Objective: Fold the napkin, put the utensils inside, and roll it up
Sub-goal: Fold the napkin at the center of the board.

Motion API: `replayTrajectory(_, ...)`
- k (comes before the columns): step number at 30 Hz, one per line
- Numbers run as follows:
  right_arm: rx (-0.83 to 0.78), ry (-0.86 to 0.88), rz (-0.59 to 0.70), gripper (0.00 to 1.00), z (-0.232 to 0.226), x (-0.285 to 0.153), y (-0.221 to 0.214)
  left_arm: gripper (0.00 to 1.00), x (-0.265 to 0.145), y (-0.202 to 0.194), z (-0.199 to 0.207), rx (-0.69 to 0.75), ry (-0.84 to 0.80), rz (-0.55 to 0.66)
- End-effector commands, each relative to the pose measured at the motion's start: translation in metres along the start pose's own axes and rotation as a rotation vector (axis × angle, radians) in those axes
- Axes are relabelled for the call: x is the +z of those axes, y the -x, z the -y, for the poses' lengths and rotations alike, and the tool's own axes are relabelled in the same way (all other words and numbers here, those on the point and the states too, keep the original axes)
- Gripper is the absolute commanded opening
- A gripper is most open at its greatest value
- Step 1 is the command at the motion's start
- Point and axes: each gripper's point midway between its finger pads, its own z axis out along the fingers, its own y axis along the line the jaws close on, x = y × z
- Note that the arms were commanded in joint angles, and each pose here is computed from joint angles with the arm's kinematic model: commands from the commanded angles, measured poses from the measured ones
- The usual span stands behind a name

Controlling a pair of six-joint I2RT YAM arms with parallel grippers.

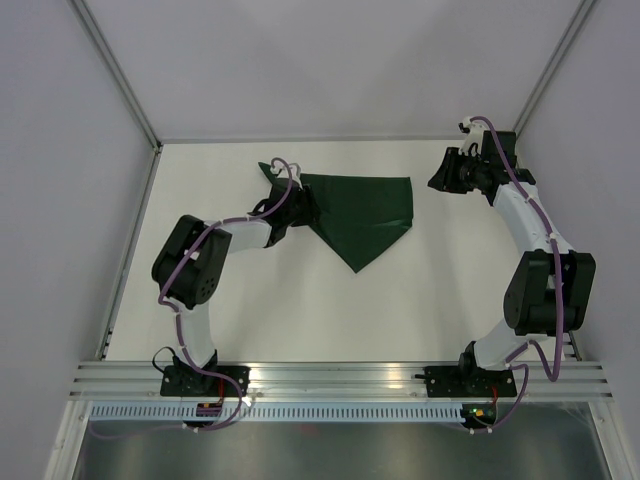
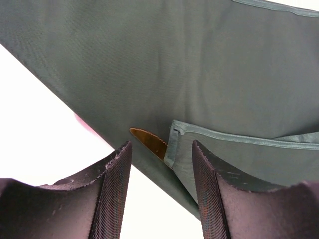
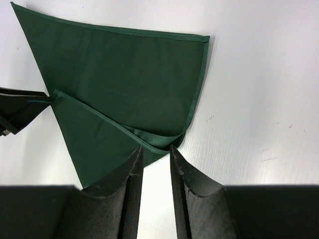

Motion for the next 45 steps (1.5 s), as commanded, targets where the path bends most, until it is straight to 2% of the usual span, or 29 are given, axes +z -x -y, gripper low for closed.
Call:
replayTrajectory(1,0.016,0.007,-0.006,0.34,0.000,0.000,-0.002,0.57,-0.010,0.038,0.008,-0.024,-0.012,0.087)
replayTrajectory(7,0.020,0.010,-0.006,0.34,-0.001,-0.001,-0.002,0.56,-0.013,0.047,0.000,-0.024,0.012,0.100)
replayTrajectory(17,0.016,0.021,-0.002,0.34,-0.004,-0.002,-0.001,0.56,-0.006,0.106,-0.083,-0.200,0.158,0.142)
replayTrajectory(26,0.025,0.033,-0.014,0.33,-0.004,0.001,-0.004,0.56,0.030,0.149,-0.135,-0.329,0.187,0.175)
replayTrajectory(27,0.024,0.035,-0.014,0.33,-0.005,0.001,-0.003,0.56,0.037,0.144,-0.143,-0.342,0.201,0.160)
replayTrajectory(29,0.026,0.036,-0.015,0.33,-0.005,0.002,-0.004,0.56,0.041,0.154,-0.147,-0.348,0.201,0.178)
replayTrajectory(45,0.031,0.037,-0.029,0.33,-0.003,0.006,-0.008,0.52,0.074,0.149,-0.158,-0.437,0.136,0.158)
